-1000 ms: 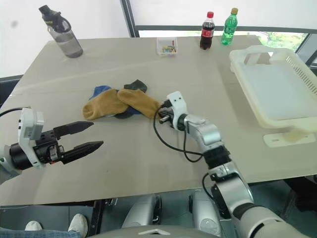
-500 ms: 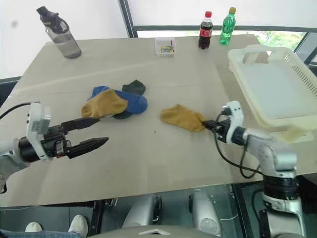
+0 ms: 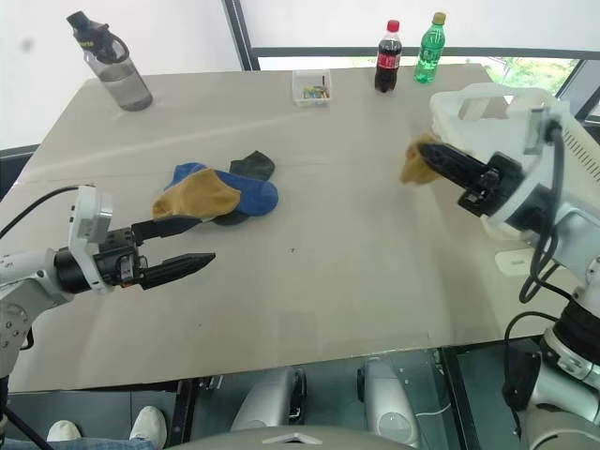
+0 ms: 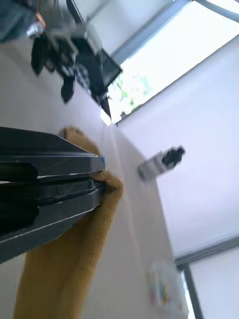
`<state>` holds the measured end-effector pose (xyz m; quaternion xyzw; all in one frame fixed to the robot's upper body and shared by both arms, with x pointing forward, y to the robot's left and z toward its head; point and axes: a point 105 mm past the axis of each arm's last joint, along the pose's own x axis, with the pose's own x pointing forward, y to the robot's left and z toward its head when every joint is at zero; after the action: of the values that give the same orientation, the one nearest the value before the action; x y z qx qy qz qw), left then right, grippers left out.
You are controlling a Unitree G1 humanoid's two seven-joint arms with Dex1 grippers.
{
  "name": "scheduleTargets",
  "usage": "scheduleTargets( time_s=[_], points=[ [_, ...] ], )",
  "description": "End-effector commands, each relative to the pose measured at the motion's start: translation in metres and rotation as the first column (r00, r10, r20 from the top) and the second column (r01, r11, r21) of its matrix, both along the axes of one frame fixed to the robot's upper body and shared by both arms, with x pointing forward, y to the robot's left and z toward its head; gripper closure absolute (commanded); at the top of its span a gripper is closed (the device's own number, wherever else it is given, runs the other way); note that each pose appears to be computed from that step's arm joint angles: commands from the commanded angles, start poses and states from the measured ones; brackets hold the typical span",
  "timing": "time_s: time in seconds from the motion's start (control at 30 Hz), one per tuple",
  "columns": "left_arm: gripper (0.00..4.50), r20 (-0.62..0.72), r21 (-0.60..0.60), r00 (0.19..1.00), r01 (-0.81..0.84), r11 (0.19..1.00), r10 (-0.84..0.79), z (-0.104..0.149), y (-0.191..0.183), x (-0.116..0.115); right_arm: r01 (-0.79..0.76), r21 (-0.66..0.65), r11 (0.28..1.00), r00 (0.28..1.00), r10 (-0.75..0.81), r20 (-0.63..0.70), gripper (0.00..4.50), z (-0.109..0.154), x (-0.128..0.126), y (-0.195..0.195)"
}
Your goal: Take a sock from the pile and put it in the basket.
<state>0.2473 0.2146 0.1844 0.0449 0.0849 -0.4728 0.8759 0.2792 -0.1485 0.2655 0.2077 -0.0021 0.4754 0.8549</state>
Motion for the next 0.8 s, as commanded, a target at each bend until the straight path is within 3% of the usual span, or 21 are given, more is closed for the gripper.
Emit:
scheduleTargets(
  time_s=[0.03,0.13,0.23,0.3,0.6,0.7,0.8],
  points=[
    [0.0,0.034,0.012,0.999,0.02,1.0,-0.02,0.005,-0.004,-0.003,-0.084,-0.113,0.99,0.988,0.069,-0.137,4.45,-0.035,0.001,0.047],
    [0.0,0.036,0.015,0.999,0.015,1.0,-0.016,0.005,-0.003,-0.003,-0.118,-0.256,0.959,0.958,0.042,-0.284,4.45,-0.086,0.007,0.081],
    [0.0,0.04,0.017,0.999,0.008,1.0,-0.009,0.007,-0.002,-0.002,-0.119,-0.331,0.936,0.937,-0.005,-0.351,4.45,-0.113,0.013,0.101],
    [0.0,0.04,0.017,0.999,0.001,1.0,-0.002,0.007,-0.001,-0.002,-0.117,-0.367,0.923,0.936,-0.021,-0.352,4.45,-0.121,0.016,0.11],
    [0.0,0.041,0.016,0.999,-0.013,1.0,0.012,0.007,0.001,-0.004,-0.019,-0.306,0.952,0.927,-0.098,-0.362,4.45,-0.13,0.039,0.122],
    [0.0,0.039,0.018,0.999,-0.013,1.0,0.012,0.008,0.001,-0.004,0.005,-0.291,0.957,0.935,-0.108,-0.337,3.61,-0.128,0.044,0.12],
    [0.0,0.035,0.017,0.999,-0.008,1.0,0.007,0.008,0.001,-0.004,0.016,-0.228,0.974,0.947,-0.088,-0.308,2.15,-0.117,0.046,0.121]
  ],
)
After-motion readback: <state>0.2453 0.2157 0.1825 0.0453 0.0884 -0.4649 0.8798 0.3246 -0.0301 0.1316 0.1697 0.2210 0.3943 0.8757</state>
